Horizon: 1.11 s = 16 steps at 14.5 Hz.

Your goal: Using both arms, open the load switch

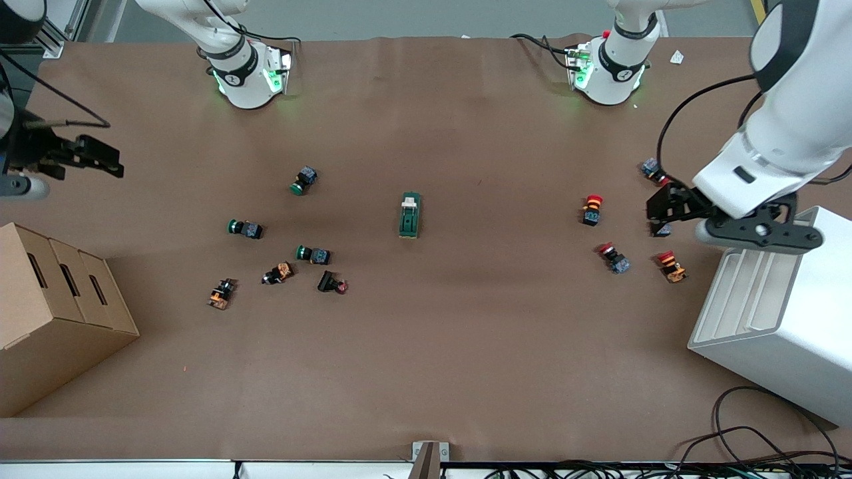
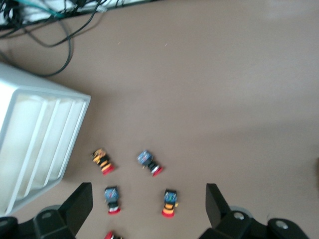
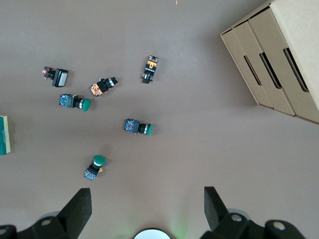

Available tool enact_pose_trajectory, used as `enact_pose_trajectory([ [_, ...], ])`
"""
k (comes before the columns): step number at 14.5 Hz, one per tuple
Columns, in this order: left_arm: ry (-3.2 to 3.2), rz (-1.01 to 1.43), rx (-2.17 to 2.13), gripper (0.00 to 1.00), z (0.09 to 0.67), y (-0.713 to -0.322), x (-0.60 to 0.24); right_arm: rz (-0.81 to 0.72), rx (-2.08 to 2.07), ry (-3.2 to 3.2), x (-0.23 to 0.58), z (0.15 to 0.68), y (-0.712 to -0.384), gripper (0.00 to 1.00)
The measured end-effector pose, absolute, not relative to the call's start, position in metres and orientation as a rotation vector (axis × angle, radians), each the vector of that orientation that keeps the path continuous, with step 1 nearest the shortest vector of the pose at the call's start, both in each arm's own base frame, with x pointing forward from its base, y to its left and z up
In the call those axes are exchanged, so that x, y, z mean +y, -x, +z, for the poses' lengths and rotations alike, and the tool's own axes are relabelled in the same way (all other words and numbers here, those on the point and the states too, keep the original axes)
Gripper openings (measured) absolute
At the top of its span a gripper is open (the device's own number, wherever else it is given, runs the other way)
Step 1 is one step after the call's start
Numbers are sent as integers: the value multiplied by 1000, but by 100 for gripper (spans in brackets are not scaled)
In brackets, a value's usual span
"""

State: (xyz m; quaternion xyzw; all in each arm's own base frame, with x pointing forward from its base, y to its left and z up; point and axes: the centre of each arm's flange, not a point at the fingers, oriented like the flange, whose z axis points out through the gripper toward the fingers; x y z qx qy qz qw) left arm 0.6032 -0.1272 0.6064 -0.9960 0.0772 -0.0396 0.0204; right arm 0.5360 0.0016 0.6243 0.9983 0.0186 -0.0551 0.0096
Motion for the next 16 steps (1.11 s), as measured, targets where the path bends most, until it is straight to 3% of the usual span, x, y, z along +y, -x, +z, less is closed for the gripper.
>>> enact_pose_trajectory([
  [7, 3142, -38, 55, 100, 620, -571, -72, -109, 64, -3119, 4, 647, -519, 100],
  [12, 3137, -5, 79, 100, 618, -525, -88, -94, 56, -3131, 3, 657, -510, 100],
  [16, 3142, -7, 40, 100, 620, -510, -71, -98, 40, -3166, 3, 656, -509, 100],
])
